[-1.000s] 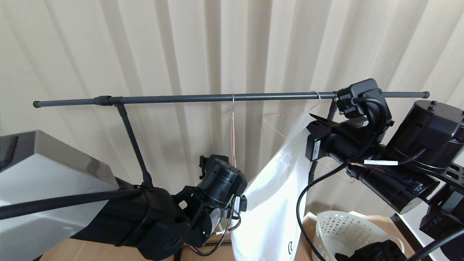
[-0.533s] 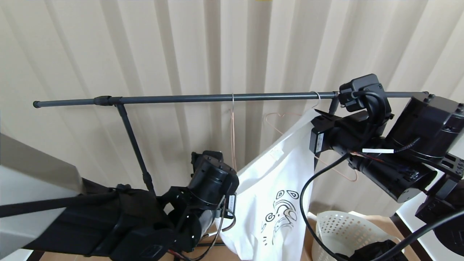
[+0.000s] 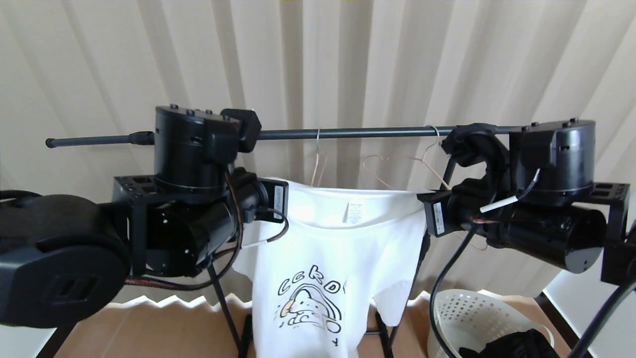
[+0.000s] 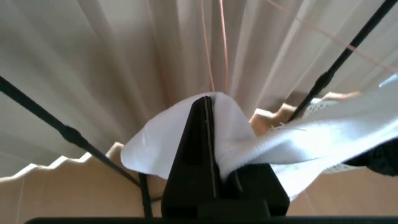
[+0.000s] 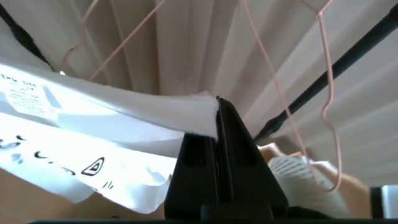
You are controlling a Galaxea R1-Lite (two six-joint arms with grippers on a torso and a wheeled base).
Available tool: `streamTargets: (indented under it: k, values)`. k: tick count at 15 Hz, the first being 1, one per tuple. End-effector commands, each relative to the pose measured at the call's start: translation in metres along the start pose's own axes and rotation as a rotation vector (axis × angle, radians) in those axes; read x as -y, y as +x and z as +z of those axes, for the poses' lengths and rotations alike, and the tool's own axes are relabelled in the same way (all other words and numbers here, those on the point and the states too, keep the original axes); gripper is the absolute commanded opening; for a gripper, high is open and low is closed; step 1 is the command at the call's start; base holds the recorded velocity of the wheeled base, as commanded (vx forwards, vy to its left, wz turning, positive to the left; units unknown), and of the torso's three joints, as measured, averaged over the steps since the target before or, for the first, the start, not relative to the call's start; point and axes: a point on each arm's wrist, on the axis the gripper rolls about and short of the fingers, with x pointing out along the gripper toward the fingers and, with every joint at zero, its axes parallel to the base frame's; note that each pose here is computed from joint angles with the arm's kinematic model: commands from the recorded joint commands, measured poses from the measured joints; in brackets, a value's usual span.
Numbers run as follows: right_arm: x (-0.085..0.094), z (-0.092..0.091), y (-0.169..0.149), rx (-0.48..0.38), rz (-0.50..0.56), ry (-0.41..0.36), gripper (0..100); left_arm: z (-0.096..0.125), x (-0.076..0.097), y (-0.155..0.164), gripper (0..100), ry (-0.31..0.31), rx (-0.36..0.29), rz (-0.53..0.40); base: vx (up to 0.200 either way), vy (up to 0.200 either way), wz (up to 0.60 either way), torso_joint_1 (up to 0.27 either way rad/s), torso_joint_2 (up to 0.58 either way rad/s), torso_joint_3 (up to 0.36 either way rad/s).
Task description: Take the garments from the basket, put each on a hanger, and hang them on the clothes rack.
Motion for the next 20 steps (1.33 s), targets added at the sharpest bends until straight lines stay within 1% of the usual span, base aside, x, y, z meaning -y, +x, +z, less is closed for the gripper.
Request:
streamTargets:
  k: [1, 2, 3, 7, 11, 15, 18, 19, 20]
  values:
    - [-0.003, 0.050, -0.038, 0.022, 0.085, 0.220, 0, 0.022, -0.008, -0.010, 0, -0.033, 0.074, 0.008, 0.000, 0.000, 0.00, 0.000, 0.00, 0.000]
    - [-0.001, 0.061, -0.048, 0.015, 0.142, 0.283, 0, 0.025, -0.009, -0.011, 0, -0.034, 0.083, 0.009, 0.000, 0.000, 0.00, 0.000, 0.00, 0.000]
    - [0.001, 0.063, -0.052, 0.021, 0.158, 0.301, 0, 0.027, -0.011, -0.014, 0, -0.037, 0.091, 0.009, 0.000, 0.000, 0.00, 0.000, 0.00, 0.000]
    - [0.004, 0.065, -0.056, 0.043, 0.151, 0.312, 0, 0.023, -0.013, -0.012, 0, -0.031, 0.076, 0.018, 0.000, 0.000, 0.00, 0.000, 0.00, 0.000]
    - [0.005, 0.065, -0.060, 0.051, 0.151, 0.311, 0, 0.018, -0.014, -0.011, 0, -0.023, 0.061, 0.023, 0.000, 0.000, 0.00, 0.000, 0.00, 0.000]
    - [0.007, 0.064, -0.066, 0.055, 0.152, 0.309, 0, 0.019, -0.012, -0.012, 0, 0.024, 0.068, 0.019, 0.000, 0.000, 0.00, 0.000, 0.00, 0.000]
    - [0.007, 0.058, -0.063, 0.039, 0.147, 0.273, 0, 0.017, -0.011, -0.011, 0, 0.044, 0.061, 0.019, 0.000, 0.000, 0.00, 0.000, 0.00, 0.000]
    - [0.007, 0.057, -0.063, 0.037, 0.147, 0.273, 0, 0.017, -0.011, -0.011, 0, 0.044, 0.061, 0.019, 0.000, 0.000, 0.00, 0.000, 0.00, 0.000]
    - [0.006, 0.054, -0.060, 0.046, 0.144, 0.250, 0, 0.015, -0.010, -0.007, 0, 0.046, 0.051, 0.021, 0.000, 0.000, 0.00, 0.000, 0.00, 0.000]
